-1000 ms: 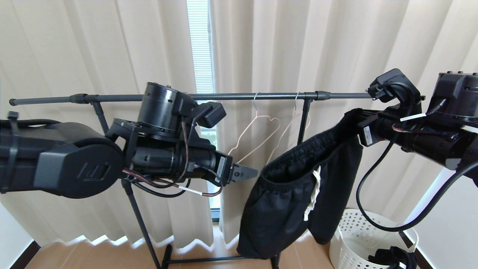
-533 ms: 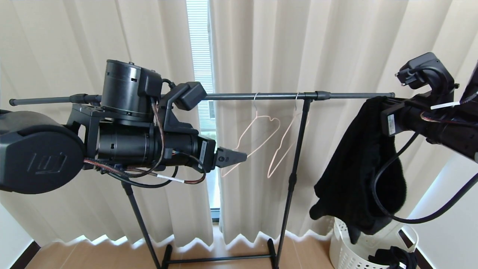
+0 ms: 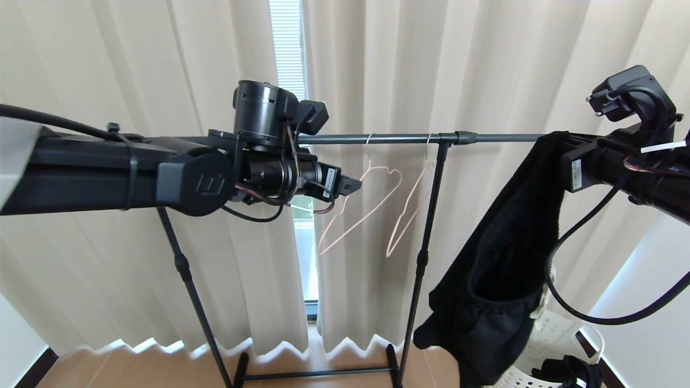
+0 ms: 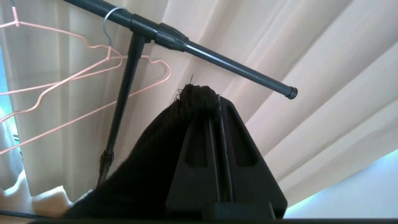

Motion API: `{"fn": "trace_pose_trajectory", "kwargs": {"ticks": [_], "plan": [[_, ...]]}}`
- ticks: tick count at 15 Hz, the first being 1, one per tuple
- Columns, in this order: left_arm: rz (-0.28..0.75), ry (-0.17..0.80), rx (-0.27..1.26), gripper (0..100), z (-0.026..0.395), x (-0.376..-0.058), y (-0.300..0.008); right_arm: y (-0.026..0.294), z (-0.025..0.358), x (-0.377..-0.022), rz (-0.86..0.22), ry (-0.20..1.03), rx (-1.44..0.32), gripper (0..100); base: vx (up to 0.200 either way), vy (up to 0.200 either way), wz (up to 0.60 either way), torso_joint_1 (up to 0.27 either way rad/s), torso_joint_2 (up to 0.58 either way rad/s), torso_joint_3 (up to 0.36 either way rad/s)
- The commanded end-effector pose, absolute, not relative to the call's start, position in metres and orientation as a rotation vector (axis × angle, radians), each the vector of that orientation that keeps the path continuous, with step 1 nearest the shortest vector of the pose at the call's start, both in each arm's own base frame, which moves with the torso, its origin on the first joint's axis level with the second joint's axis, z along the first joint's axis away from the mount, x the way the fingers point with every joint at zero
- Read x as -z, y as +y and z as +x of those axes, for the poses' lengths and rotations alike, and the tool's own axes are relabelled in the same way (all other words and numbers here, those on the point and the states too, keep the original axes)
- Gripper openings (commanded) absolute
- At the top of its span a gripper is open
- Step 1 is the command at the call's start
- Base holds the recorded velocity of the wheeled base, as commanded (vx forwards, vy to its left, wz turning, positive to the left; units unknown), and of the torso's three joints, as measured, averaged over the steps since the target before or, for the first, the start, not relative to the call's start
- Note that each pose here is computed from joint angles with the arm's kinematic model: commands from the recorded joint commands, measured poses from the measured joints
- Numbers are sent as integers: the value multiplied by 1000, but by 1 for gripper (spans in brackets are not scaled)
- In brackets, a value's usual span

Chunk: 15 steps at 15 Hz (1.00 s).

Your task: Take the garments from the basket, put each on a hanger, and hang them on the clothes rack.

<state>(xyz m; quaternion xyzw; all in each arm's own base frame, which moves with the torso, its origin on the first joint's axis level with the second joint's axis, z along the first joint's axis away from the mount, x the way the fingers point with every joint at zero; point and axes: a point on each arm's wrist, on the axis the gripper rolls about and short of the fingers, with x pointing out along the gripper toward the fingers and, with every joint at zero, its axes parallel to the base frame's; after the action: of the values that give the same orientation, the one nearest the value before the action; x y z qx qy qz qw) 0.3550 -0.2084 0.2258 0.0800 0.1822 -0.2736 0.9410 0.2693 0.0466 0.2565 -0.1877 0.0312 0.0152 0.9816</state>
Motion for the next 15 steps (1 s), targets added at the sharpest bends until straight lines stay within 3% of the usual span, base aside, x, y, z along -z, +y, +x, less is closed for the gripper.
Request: {"fn": "trace_pose_trajectory", "kwargs": {"ticks": [1,6,15], "plan": [[210,398,513,100,401,-189,-220,47,270,-256,-379,65,-32,0,0,0,0,0,0,0],[228,439,481,100,431,-155,-234,48,270,-255,-380,69,-35,0,0,0,0,0,0,0],[246,484,471,100,450,-117,-247,48,271,-255,-385,66,-34,0,0,0,0,0,0,0]]}}
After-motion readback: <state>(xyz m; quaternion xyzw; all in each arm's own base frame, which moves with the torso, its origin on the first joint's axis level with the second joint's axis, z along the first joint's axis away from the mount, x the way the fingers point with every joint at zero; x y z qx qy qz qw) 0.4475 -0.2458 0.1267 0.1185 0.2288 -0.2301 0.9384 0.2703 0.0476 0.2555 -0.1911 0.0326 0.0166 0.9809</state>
